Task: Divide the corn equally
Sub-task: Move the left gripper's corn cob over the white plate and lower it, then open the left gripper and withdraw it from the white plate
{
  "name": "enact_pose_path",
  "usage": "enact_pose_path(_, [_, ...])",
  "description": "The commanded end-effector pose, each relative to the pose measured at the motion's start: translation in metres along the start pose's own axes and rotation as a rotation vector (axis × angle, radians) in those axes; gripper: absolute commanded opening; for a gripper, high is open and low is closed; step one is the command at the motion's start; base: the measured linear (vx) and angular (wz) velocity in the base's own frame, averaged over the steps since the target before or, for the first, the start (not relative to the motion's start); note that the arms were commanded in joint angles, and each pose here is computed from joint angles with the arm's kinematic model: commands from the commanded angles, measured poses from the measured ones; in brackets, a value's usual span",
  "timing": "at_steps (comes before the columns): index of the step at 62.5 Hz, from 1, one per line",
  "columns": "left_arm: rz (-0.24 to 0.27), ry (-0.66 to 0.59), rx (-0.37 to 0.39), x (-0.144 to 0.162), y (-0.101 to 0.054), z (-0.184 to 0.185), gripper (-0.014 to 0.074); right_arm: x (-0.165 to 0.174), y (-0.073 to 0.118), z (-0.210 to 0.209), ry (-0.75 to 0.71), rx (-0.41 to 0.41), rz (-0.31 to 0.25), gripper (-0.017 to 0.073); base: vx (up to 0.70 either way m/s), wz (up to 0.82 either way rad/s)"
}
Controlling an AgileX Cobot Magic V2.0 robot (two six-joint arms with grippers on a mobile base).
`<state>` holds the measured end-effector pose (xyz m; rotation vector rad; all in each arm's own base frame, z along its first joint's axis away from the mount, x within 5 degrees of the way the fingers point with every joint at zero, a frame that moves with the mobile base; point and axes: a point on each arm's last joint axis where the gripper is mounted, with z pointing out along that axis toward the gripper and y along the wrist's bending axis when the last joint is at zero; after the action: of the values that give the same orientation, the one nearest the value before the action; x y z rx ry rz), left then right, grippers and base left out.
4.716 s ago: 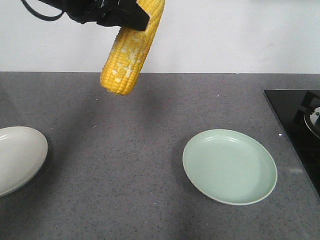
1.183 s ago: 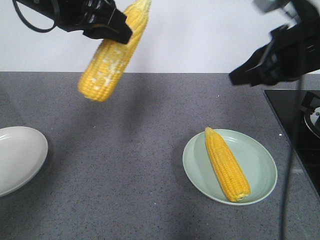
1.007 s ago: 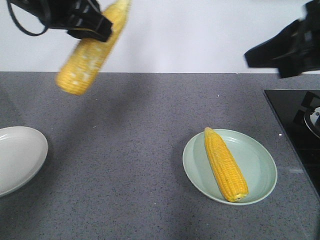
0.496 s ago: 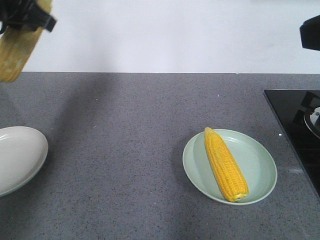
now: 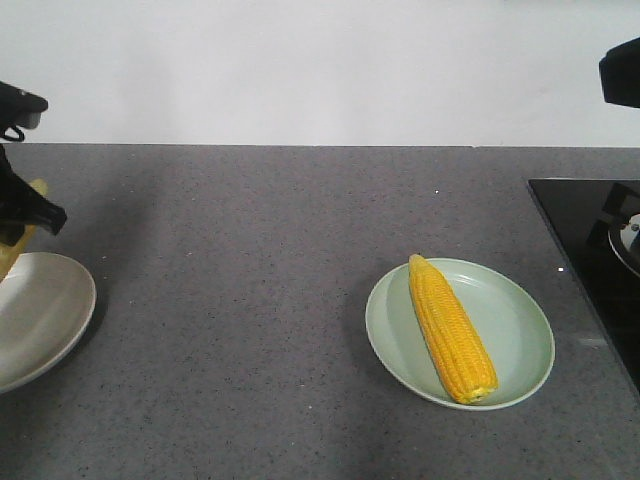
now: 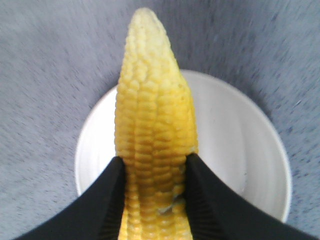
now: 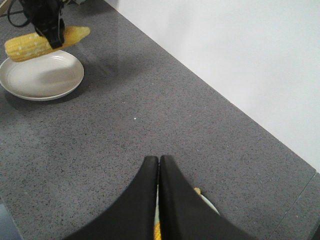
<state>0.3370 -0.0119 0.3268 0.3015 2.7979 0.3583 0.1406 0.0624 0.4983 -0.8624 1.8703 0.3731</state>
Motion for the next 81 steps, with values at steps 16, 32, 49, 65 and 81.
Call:
enact_pose_path(16, [-0.018,-0.073,-0.014,0.007,0.003,0.005,-0.0007,-0.009,0.002,-0.007,-0.071,0.015,-0.010,-0.0008,0.00,0.00])
enact_pose_path(32, [-0.016,-0.046,-0.013,0.010,0.003,0.005,0.0013,-0.009,0.003,-0.007,-0.063,0.007,-0.010,-0.0008,0.00,0.00])
enact_pose_path(49, [-0.019,-0.028,-0.012,0.012,0.003,0.005,0.0113,-0.009,0.003,-0.007,-0.064,0.006,-0.009,-0.0008,0.00,0.00])
enact_pose_path(65, [-0.053,-0.023,-0.011,0.012,0.003,0.005,0.0283,-0.009,0.003,-0.007,-0.064,0.006,-0.006,-0.0008,0.00,0.00])
enact_pose_path(81, [-0.062,-0.007,-0.011,0.013,0.003,0.005,0.0374,-0.008,0.004,-0.007,-0.053,-0.003,-0.007,-0.0008,0.00,0.00])
